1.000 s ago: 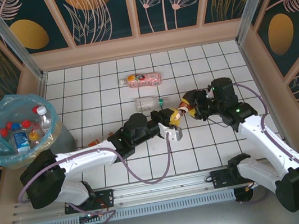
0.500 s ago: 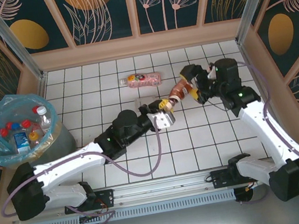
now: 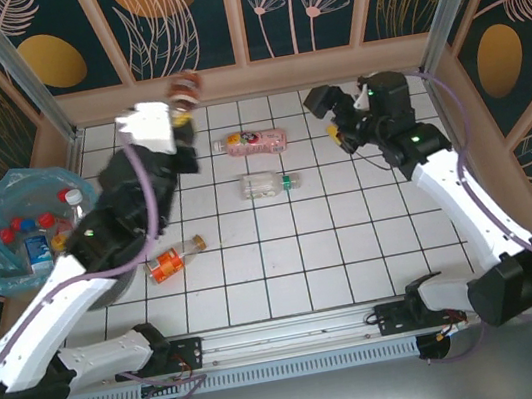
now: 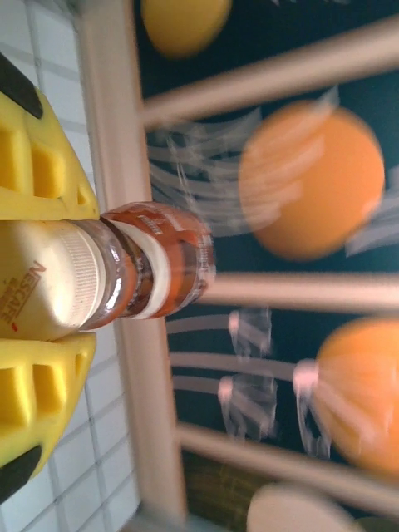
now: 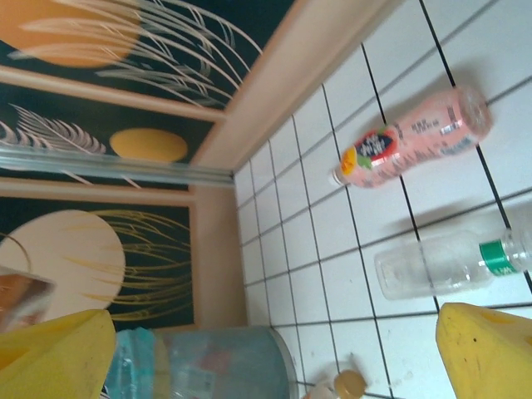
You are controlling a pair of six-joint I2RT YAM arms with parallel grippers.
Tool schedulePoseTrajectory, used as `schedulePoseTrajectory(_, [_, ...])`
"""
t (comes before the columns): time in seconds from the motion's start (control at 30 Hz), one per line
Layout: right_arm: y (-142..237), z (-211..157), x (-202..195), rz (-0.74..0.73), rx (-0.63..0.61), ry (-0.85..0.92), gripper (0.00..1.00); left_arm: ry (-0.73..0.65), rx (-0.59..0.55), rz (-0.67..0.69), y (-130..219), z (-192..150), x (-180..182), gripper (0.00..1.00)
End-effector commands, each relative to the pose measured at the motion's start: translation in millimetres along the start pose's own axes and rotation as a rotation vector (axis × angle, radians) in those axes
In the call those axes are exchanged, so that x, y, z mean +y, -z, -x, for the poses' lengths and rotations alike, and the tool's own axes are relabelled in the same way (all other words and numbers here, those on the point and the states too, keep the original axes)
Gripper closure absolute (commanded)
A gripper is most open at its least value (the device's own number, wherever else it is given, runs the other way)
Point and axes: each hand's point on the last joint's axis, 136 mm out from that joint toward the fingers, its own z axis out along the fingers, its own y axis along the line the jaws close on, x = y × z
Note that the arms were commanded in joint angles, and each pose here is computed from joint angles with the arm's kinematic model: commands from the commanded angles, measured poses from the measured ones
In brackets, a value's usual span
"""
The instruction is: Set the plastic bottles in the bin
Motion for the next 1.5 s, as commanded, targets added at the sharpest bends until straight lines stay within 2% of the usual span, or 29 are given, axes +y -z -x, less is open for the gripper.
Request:
schedulePoseTrajectory(0.0, [-15.7, -14.4, -1.0, 0.012, 0.04, 0.011, 0.01, -0.022, 0.094, 0.308, 17.6, 4.2, 83.9, 1.0])
schedulePoseTrajectory(0.1, [-23.9, -21.6, -2.3, 0.016, 0.066, 0.011, 0.01, -0.061, 0.076, 0.512, 39.7, 32.6, 134.7, 1.0])
schedulePoseTrajectory(0.17, [-27.1, -24.3, -3.4, 0.014, 0.079, 0.016, 0.01, -0.087, 0.065, 0.614, 53.0, 44.0, 156.4, 1.0])
schedulePoseTrajectory(0.27, [-30.6, -27.5, -3.7, 0.015, 0.104, 0.027, 0.01, -0.13, 0.101, 0.751, 69.4, 41.4, 183.4, 1.0])
schedulePoseTrajectory(0.37, [-31.8, -32.6, -1.9, 0.021, 0.139, 0.042, 0.01, -0.124, 0.159, 0.815, 73.3, 25.4, 198.3, 1.0])
schedulePoseTrajectory(0.63, [-30.1, -41.5, -12.0, 0.005, 0.171, 0.065, 0.01, -0.071, 0.376, 0.841, 47.3, -39.6, 223.8, 1.0])
schedulePoseTrajectory(0.83, [-26.5, -48.0, -20.1, -0.004, 0.181, 0.056, 0.01, -0.052, 0.525, 0.948, 61.8, -74.3, 271.2, 1.0])
schedulePoseTrajectory(1.07, [-35.0, -51.2, -25.0, -0.008, 0.2, 0.029, 0.01, 0.027, 0.625, 0.866, 55.4, -133.8, 282.3, 1.0])
schedulePoseTrajectory(1.2, [-39.9, -54.0, -20.8, -0.002, 0.21, 0.032, 0.01, 0.058, 0.63, 0.819, 47.1, -149.3, 277.2, 1.0])
schedulePoseTrajectory(1.3, [-43.6, -57.4, -25.5, -0.015, 0.217, 0.031, 0.01, 0.07, 0.619, 0.814, 47.1, -149.2, 276.0, 0.82])
schedulePoseTrajectory(1.37, [-45.1, -59.5, -29.0, -0.021, 0.22, 0.023, 0.01, 0.068, 0.621, 0.818, 49.2, -147.5, 276.1, 0.54])
schedulePoseTrajectory(1.4, [-46.3, -60.6, -31.1, -0.025, 0.222, 0.02, 0.01, 0.071, 0.619, 0.822, 50.6, -145.8, 276.2, 0.43])
schedulePoseTrajectory(1.43, [-47.6, -61.9, -33.0, -0.029, 0.226, 0.018, 0.01, 0.073, 0.612, 0.823, 51.8, -143.1, 275.6, 0.37])
schedulePoseTrajectory(1.47, [-48.8, -62.3, -34.7, -0.033, 0.228, 0.017, 0.01, 0.077, 0.603, 0.822, 52.6, -139.9, 275.3, 0.35])
